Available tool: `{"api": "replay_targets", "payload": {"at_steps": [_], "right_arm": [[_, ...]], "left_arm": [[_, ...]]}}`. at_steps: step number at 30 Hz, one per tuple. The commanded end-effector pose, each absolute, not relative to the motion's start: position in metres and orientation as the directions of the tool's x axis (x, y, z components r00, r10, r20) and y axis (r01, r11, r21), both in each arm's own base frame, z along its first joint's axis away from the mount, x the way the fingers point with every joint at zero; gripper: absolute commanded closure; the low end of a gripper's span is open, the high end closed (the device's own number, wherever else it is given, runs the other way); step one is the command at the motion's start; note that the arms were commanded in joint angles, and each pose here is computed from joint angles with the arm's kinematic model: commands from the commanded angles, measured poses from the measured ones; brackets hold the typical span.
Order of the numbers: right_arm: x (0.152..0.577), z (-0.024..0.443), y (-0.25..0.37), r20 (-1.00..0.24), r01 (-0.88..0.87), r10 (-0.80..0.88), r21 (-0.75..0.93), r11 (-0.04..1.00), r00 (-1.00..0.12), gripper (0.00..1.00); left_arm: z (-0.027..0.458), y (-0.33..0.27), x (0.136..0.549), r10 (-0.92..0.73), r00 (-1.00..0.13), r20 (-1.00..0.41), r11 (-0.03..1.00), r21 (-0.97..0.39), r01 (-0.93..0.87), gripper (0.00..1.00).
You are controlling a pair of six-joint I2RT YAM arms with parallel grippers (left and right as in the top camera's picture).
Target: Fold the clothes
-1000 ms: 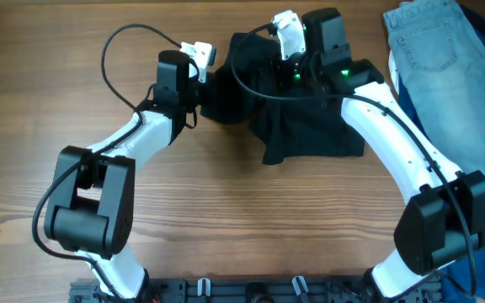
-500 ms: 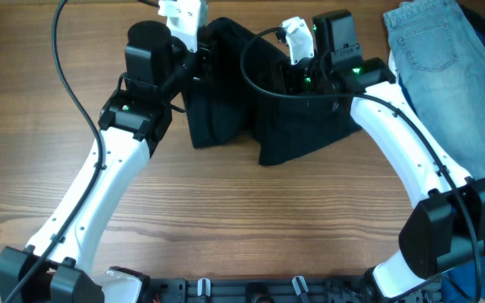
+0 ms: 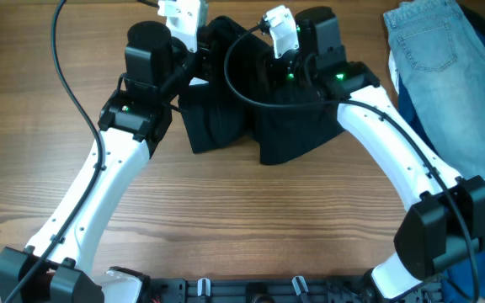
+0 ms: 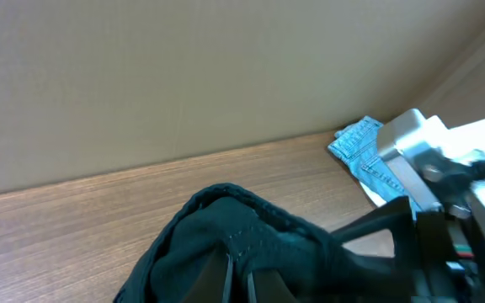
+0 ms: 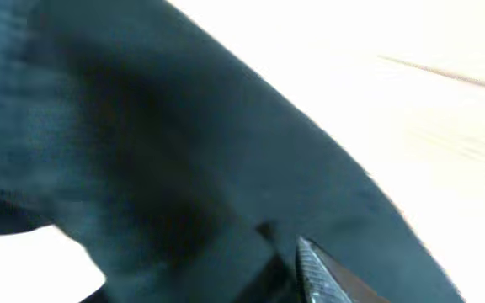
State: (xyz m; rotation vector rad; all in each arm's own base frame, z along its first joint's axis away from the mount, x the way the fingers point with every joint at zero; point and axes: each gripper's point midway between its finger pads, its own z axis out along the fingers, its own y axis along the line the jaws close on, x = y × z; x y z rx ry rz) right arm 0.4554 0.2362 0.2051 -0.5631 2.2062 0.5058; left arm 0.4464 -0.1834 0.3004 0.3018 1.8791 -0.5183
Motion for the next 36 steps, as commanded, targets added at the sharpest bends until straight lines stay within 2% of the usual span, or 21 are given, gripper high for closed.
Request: {"api": "replay_targets", "payload": {"at_steps": [1, 10, 18, 23, 24, 30, 33, 36], "right_arm": [[0.480, 0.184, 0.190, -0.741, -0.365, -0.201, 0.063, 0.929, -0.641, 0.54], [0.499, 0.157, 0.095, -0.677, -0.177, -0.078, 0.078, 0.981, -0.732, 0.55], [0.484, 0.115, 0.130, -0.580, -0.297, -0.106, 0.244, 0.923, -0.807, 0.55], [0.462, 0.076, 0.139, -0.447, -0.263, -0.115, 0.284, 0.922, -0.887, 0.55], [0.453, 0.063, 0.136, -0.391, -0.242, -0.119, 0.282, 0.928, -0.913, 0.54], [0.433, 0.047, 0.121, -0.283, -0.170, -0.099, 0.237, 0.957, -0.954, 0.54], [0.432, 0.040, 0.107, -0.259, -0.094, -0.047, 0.173, 0.980, -0.965, 0.54], [0.443, 0.040, 0.073, -0.289, -0.010, 0.009, 0.063, 0.998, -0.957, 0.56]], "left_arm": [[0.324, -0.184, 0.445, -0.060, -0.310, -0.949, 0.869, -0.203, 0.452, 0.96], [0.323, -0.177, 0.446, -0.061, -0.314, -0.948, 0.889, -0.194, 0.415, 0.96], [0.320, -0.176, 0.445, -0.057, -0.326, -0.944, 0.891, -0.195, 0.411, 0.96], [0.320, -0.176, 0.445, -0.056, -0.326, -0.944, 0.891, -0.195, 0.411, 0.96], [0.319, -0.176, 0.445, -0.056, -0.329, -0.943, 0.891, -0.196, 0.410, 0.96], [0.315, -0.176, 0.444, -0.050, -0.346, -0.937, 0.892, -0.197, 0.406, 0.96], [0.315, -0.176, 0.444, -0.050, -0.346, -0.937, 0.892, -0.197, 0.406, 0.96], [0.314, -0.176, 0.444, -0.050, -0.346, -0.937, 0.892, -0.197, 0.406, 0.96]]}}
